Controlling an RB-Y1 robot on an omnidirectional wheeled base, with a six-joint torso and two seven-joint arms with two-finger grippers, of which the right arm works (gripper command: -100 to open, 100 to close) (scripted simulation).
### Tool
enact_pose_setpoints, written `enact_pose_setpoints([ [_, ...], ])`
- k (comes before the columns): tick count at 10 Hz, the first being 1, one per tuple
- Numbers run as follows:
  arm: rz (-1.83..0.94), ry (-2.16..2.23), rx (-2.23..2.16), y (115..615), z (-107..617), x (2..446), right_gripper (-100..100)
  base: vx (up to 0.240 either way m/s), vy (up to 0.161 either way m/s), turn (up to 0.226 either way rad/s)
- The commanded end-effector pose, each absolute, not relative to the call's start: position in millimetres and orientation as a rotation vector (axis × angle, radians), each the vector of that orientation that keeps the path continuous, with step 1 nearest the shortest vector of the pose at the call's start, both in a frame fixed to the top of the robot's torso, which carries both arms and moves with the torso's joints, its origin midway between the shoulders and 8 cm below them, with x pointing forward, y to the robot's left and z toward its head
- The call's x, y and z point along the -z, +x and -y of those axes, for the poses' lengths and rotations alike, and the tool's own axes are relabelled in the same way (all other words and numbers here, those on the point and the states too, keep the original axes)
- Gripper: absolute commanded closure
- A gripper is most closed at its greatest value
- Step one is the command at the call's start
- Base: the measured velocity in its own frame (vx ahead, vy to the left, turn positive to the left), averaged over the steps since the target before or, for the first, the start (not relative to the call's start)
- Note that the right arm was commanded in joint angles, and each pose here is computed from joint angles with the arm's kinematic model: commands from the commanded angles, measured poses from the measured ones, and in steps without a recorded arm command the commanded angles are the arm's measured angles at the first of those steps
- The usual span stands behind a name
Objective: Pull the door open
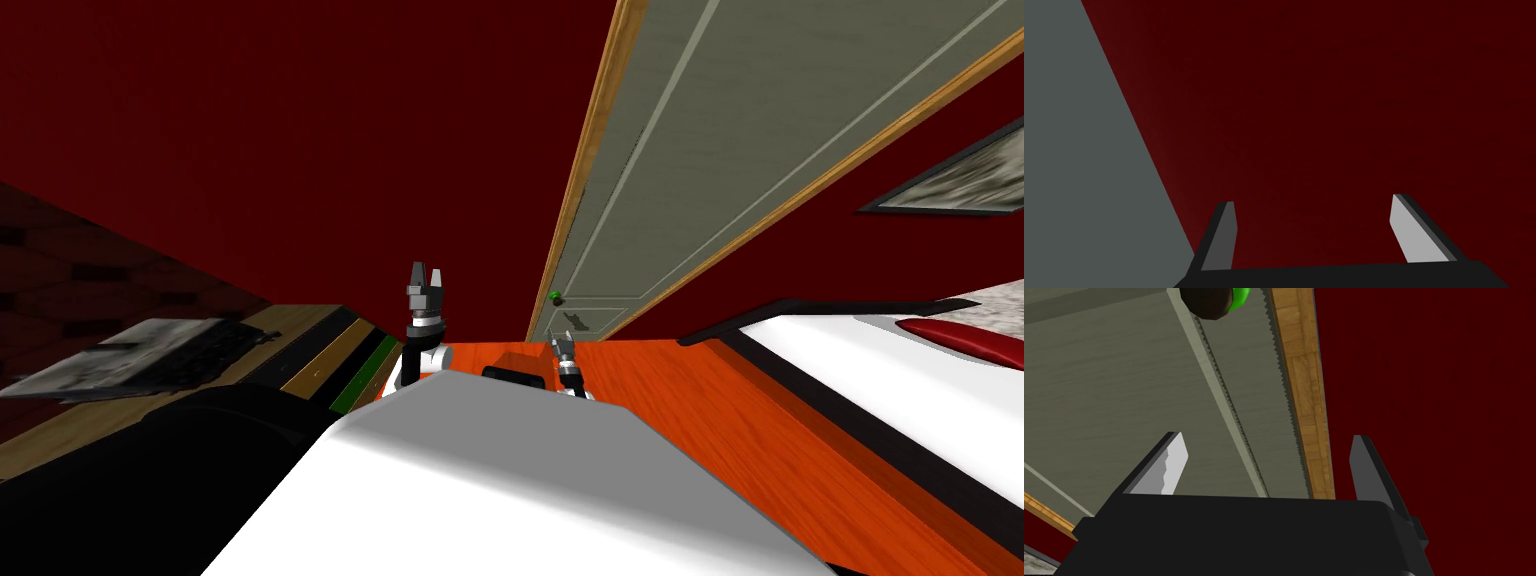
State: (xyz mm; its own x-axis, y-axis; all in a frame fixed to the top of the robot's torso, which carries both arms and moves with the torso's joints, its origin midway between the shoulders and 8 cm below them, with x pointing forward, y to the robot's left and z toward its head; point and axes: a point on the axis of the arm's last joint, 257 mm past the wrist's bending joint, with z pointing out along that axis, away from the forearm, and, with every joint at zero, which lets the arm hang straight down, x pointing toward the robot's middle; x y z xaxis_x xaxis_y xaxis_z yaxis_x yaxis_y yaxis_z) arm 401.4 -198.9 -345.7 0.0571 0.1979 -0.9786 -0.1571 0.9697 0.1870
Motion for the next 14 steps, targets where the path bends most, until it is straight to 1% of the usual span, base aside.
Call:
enact_pose_setpoints([
  [1, -1.501, 0.010, -0.249, 400.0, 196.3, 351.6, -100, 0.072, -0.068, 0.017],
  [4, -1.524, -0.036, -0.212, 396.3, 192.3, 364.9, -100, 0.097, -0.070, 0.018],
  [10, -1.565, -0.131, -0.140, 387.9, 183.8, 390.1, -100, 0.104, -0.094, 0.012],
  [11, -1.561, -0.120, -0.149, 389.4, 184.4, 387.9, -100, 0.040, -0.048, 0.008],
  [12, -1.569, -0.108, -0.133, 386.5, 204.7, 393.2, -100, -0.055, 0.095, 0.139],
  [14, -1.575, -0.093, -0.120, 383.8, 224.7, 397.2, -100, -0.091, 0.183, 0.092],
])
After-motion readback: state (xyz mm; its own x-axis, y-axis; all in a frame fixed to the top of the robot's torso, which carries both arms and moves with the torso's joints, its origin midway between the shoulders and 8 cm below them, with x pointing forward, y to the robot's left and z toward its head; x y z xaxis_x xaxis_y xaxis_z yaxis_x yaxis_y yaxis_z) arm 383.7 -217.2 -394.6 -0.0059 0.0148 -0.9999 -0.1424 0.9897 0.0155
